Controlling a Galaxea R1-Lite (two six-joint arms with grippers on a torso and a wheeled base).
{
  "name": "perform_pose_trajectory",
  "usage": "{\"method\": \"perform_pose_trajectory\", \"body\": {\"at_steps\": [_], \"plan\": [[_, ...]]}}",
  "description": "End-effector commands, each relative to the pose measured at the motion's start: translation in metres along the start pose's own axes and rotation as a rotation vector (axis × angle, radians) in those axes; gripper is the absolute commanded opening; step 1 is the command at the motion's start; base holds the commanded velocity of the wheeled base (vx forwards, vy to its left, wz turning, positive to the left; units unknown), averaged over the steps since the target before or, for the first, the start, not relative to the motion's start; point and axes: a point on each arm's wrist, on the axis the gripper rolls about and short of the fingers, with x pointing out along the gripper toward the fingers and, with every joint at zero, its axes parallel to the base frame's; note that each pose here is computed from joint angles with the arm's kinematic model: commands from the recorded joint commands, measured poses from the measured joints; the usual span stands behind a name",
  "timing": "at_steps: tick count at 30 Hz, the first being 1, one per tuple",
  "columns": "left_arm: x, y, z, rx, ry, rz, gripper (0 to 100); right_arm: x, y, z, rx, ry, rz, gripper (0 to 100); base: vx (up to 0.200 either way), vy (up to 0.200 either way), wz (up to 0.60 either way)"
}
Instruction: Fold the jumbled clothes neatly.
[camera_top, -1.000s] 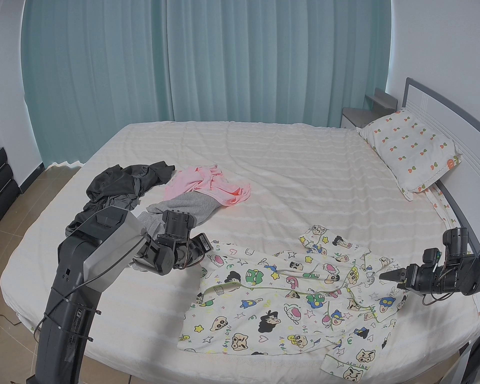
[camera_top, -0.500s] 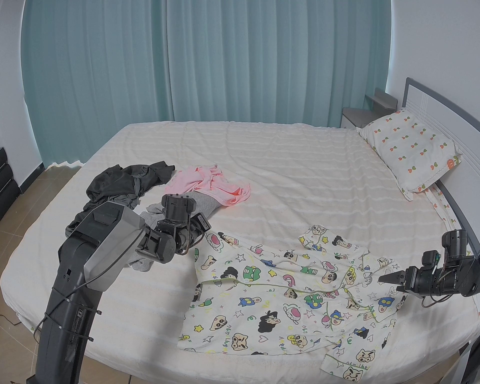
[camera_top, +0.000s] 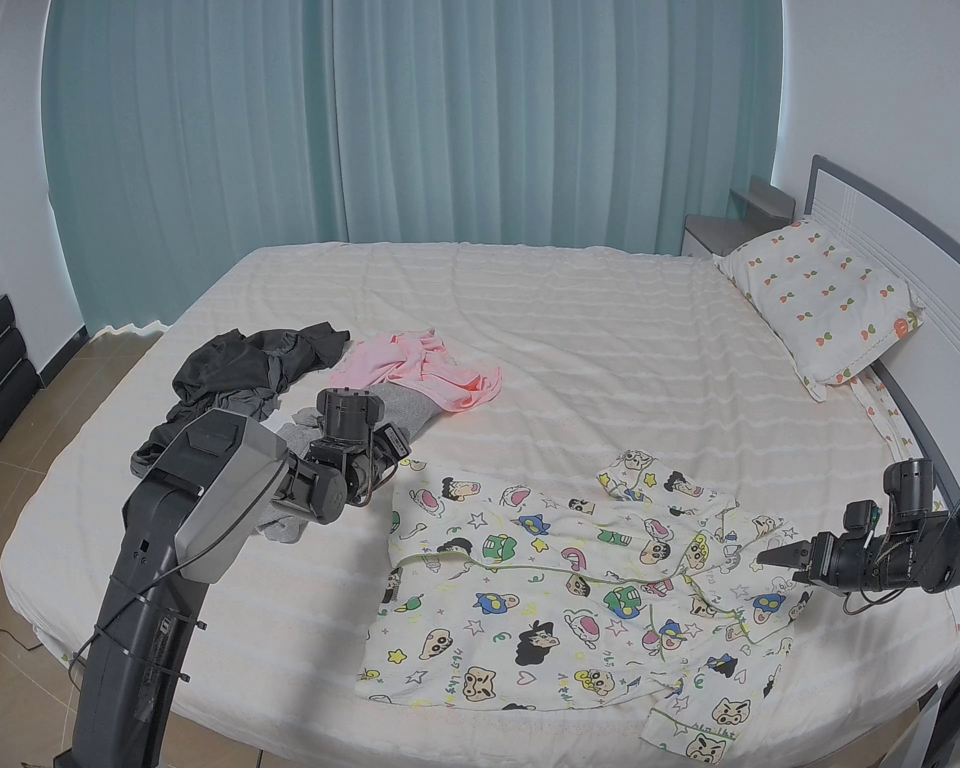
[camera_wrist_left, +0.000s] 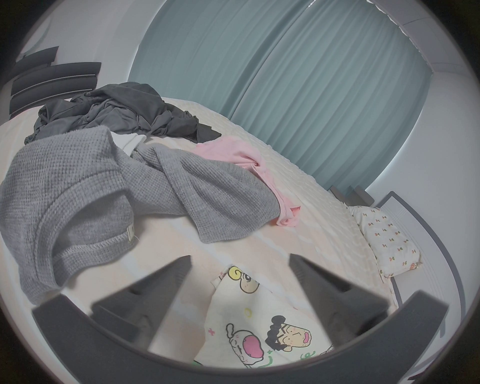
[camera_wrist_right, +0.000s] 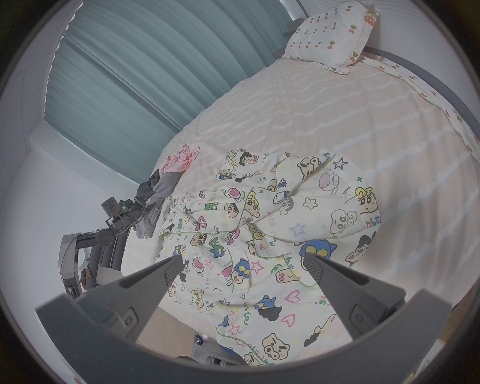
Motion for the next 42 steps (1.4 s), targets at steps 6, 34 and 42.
{"method": "perform_pose_trajectory", "body": {"at_steps": [6, 34, 42], "plan": [[-0.056, -0.002, -0.005, -0.021, 0.107, 0.047, 100, -0.003, 0.000, -0.005, -0.003, -0.009, 0.002, 100, 0.000, 0.000, 0.00], [-0.138, -0.034, -0.070, -0.213, 0.335, 0.069, 100, 0.007, -0.008, -0.024, -0.028, -0.026, 0.039, 100, 0.000, 0.000, 0.00], [-0.135, -0.031, -0.086, -0.181, 0.374, 0.116, 100, 0.006, -0.007, -0.023, -0.031, -0.032, 0.041, 100, 0.000, 0.000, 0.00]]}}
